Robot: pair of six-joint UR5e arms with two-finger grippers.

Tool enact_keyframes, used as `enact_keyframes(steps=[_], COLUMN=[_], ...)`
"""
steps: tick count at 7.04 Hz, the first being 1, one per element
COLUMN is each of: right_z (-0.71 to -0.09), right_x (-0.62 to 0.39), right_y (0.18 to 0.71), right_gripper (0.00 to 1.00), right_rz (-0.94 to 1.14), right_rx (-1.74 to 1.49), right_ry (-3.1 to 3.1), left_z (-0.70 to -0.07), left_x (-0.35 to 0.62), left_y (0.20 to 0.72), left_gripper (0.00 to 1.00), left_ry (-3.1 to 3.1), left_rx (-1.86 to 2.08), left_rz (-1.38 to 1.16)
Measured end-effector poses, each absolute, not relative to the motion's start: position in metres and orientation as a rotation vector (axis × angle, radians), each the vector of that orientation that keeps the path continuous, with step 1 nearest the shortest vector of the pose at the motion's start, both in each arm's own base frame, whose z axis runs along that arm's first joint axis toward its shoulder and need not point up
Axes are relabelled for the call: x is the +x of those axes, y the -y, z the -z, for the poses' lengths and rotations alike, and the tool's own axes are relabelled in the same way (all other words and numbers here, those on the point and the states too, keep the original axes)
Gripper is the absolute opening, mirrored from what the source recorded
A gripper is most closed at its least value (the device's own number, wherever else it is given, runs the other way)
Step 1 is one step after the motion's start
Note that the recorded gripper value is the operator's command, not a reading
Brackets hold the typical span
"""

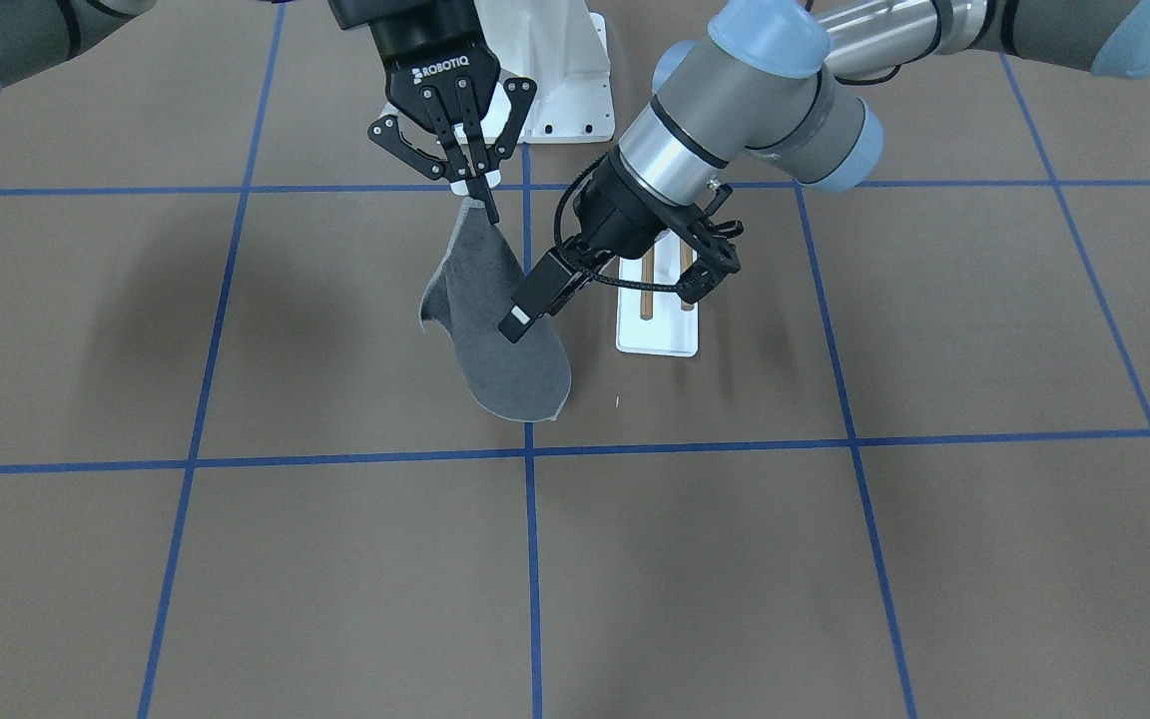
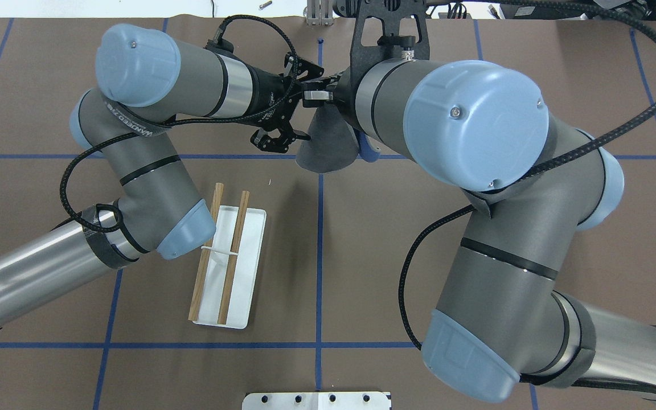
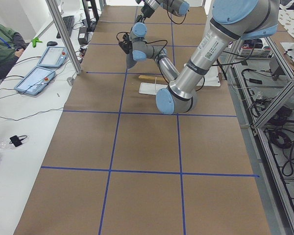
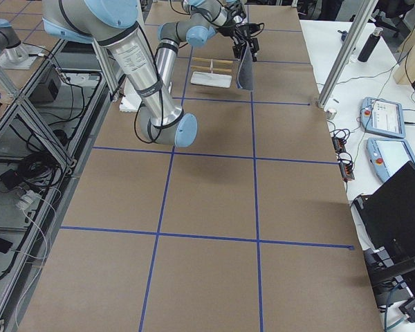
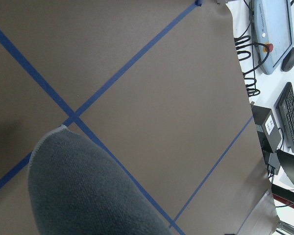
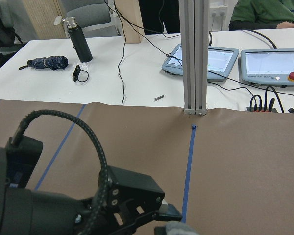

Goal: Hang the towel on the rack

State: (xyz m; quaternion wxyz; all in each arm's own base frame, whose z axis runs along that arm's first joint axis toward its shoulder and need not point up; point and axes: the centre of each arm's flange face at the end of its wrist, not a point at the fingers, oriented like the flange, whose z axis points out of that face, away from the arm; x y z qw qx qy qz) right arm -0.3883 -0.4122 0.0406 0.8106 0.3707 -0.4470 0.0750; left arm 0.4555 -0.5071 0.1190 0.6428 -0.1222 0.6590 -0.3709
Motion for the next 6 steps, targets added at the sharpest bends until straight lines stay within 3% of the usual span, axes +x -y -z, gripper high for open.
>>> enact_keyframes(steps=[1, 3, 6], right_z=[-0.0405, -0.0405, -0.0401], right_x=[-0.388, -0.3874, -0.3864], right_y=[0.4129, 0.4139, 0.4137], right_gripper=[0.0, 0.0, 0.0], right_rz=[-0.163, -0.168, -0.17], right_rx=[0.796, 0.802, 0.805], right_ry=[0.952, 0.948, 0.948], left_z=[-0.1186, -0.1177, -0.1139], left_x=[0.457, 0.4609, 0.4615], left_y=[0.5056, 0.5015, 0.4968], left_gripper=[0.65, 0.02, 0.0], left_ry=[-1.501, -1.501, -1.522], left_rx=[-0.281, -0.287, -0.283], left_rz=[0.843, 0.835, 0.811])
